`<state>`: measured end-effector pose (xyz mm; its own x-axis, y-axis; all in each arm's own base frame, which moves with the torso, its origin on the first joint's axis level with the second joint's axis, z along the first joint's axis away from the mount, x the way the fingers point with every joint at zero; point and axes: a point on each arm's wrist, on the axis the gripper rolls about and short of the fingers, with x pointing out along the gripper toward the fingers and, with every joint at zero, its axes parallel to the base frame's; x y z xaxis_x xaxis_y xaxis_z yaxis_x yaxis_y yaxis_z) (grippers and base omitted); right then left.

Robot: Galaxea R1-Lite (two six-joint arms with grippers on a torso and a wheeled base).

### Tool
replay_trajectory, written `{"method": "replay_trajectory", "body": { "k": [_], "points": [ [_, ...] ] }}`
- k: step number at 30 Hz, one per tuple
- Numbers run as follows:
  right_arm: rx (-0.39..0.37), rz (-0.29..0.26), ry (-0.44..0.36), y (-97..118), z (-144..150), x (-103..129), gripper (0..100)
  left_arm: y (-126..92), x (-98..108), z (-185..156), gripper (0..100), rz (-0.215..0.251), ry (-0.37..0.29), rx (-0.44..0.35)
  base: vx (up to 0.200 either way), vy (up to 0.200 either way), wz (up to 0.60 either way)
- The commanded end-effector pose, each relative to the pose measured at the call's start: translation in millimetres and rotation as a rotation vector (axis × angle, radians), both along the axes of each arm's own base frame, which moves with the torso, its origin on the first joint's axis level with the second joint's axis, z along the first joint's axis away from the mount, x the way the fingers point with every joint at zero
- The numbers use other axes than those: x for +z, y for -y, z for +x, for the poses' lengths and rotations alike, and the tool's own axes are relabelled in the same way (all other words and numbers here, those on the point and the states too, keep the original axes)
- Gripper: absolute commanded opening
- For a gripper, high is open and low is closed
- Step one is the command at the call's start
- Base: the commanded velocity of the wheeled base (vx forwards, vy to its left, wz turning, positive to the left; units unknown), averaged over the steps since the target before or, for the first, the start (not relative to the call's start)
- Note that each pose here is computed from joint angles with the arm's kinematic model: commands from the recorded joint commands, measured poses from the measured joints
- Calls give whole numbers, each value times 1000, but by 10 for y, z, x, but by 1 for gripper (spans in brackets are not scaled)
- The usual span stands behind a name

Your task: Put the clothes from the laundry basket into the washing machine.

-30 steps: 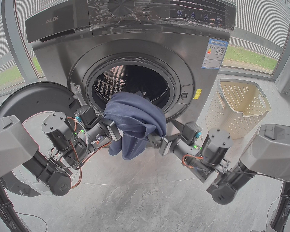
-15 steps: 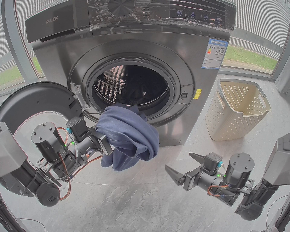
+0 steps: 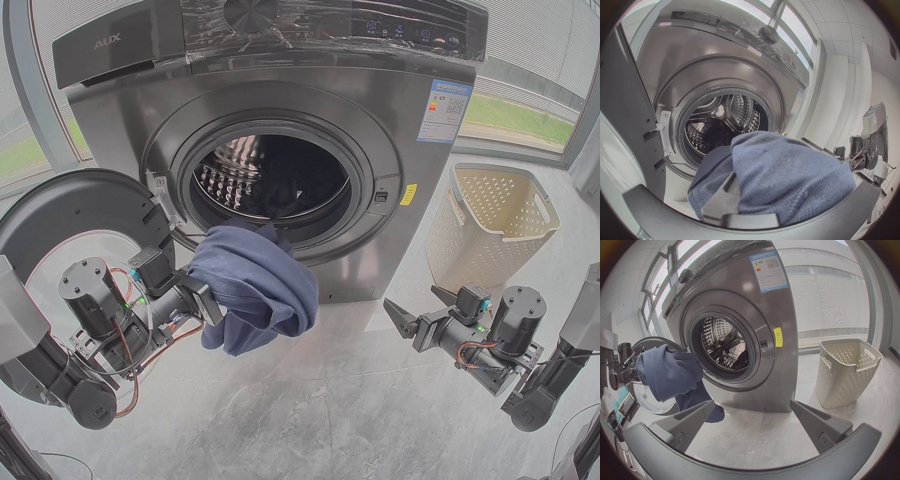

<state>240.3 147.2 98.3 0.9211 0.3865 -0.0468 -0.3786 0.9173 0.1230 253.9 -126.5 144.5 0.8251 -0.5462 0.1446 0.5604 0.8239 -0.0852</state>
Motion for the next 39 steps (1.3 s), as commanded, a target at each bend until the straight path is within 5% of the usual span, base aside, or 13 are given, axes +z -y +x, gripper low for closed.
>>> {"method": "replay_trajectory", "body": {
  "k": [1,20,39],
  "points": [
    [0,-1,-3,-8,12,-13,100,-8,-8,8,0,1,-2,4,0,200,0],
    [4,0,-7,-18,4,-20,100,6,-74,37,0,18,-18,5,0,11,0],
    [9,1,-5,-31,-1,-18,100,33,-160,64,0,40,-38,4,116,0,0]
  ]
}}
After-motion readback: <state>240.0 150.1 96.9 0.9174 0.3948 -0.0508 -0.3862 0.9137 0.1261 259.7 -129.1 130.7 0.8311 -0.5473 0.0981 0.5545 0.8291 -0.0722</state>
